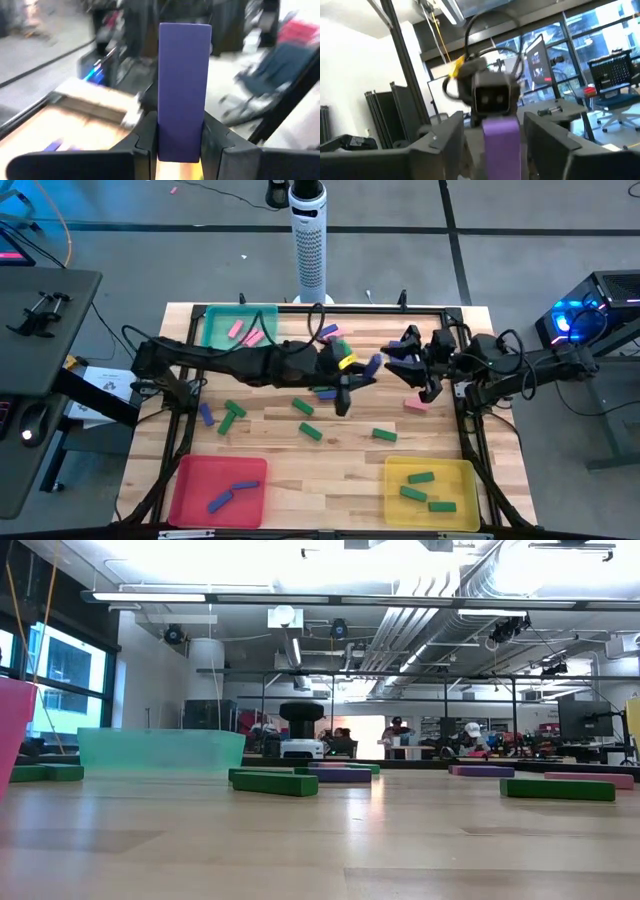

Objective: Sort blocks
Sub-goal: Put the blue block into the red bin

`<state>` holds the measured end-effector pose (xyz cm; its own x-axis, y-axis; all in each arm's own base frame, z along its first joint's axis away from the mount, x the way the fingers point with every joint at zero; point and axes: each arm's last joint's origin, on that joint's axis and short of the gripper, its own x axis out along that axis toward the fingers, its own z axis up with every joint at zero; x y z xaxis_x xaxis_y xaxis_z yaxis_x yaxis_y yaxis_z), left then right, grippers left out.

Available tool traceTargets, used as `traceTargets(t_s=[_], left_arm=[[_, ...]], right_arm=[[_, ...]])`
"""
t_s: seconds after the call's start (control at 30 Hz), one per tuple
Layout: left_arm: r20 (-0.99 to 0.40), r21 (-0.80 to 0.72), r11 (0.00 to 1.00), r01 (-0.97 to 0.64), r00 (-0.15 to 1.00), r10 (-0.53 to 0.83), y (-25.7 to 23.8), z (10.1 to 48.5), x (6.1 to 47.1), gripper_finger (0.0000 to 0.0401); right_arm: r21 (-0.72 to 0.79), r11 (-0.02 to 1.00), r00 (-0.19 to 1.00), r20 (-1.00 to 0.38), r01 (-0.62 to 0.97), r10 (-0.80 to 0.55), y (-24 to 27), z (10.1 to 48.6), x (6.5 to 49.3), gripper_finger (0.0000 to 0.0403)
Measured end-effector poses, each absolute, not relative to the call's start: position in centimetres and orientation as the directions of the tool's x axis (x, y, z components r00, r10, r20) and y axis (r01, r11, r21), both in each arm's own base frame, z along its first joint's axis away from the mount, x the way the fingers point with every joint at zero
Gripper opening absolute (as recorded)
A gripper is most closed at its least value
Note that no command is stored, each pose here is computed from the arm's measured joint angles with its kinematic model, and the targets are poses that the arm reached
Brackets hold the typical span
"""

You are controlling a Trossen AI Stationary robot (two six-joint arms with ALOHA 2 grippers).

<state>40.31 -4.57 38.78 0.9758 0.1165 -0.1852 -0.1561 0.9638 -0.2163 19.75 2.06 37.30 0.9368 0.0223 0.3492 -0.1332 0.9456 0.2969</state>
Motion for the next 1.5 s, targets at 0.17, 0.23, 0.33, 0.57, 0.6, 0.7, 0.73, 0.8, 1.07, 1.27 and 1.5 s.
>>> traceTargets(t_s=[0.17,0.23,0.33,0.57,0.6,0.7,0.73,0.8,1.07,1.27,1.5], left_arm=[[-0.404,-0.171,0.948,-0.267,0.897,0.179,-5.8,39.3,36.1,0.0071],[-0.507,-0.168,0.936,-0.310,0.841,0.188,-6.4,39.2,34.0,0.0071],[-0.660,-0.160,0.915,-0.370,0.730,0.180,-7.7,38.8,30.8,0.0071],[-0.932,-0.050,0.867,-0.495,0.336,0.138,-12.2,36.2,24.4,0.0071],[-0.948,-0.043,0.862,-0.505,0.293,0.125,-13.0,36.0,23.7,0.0071],[-0.965,-0.055,0.841,-0.539,0.245,0.094,-15.5,35.6,22.0,0.0071],[-0.966,-0.073,0.827,-0.557,0.246,0.081,-16.2,35.4,21.5,0.0071],[-0.969,-0.107,0.795,-0.597,0.243,0.052,-17.7,34.4,20.3,0.0071],[-0.980,-0.198,0.619,-0.760,0.168,-0.107,-22.0,26.6,16.3,0.0071],[-0.986,-0.117,0.551,-0.827,0.030,-0.164,-21.9,20.8,14.7,0.0071],[-0.974,-0.114,0.517,-0.848,-0.006,-0.226,-20.9,17.3,14.4,0.0101]], right_arm=[[0.298,0.949,0.929,0.371,-0.106,-0.013,1.5,37.6,19.4,0.0195],[0.299,0.950,0.927,0.373,-0.093,-0.027,1.2,37.7,19.3,0.0195],[0.299,0.952,0.932,0.360,-0.072,-0.042,0.9,37.6,19.4,0.0196],[0.302,0.953,0.963,0.261,-0.008,-0.074,0.2,36.6,19.7,0.0196],[0.301,0.954,0.965,0.251,-0.003,-0.076,0.2,36.5,19.8,0.0197],[0.299,0.954,0.968,0.238,0.006,-0.081,0.1,36.4,19.8,0.0197],[0.299,0.954,0.968,0.238,0.009,-0.084,0.1,36.4,19.8,0.0197],[0.300,0.954,0.967,0.238,0.012,-0.087,0.1,36.4,19.8,0.0197],[0.300,0.954,0.968,0.237,0.011,-0.086,0.1,36.4,19.8,0.0197],[0.304,0.953,0.968,0.238,0.010,-0.086,0.1,36.4,19.8,0.0197],[0.355,0.935,0.968,0.237,-0.004,-0.086,0.1,36.4,19.8,0.0197]])
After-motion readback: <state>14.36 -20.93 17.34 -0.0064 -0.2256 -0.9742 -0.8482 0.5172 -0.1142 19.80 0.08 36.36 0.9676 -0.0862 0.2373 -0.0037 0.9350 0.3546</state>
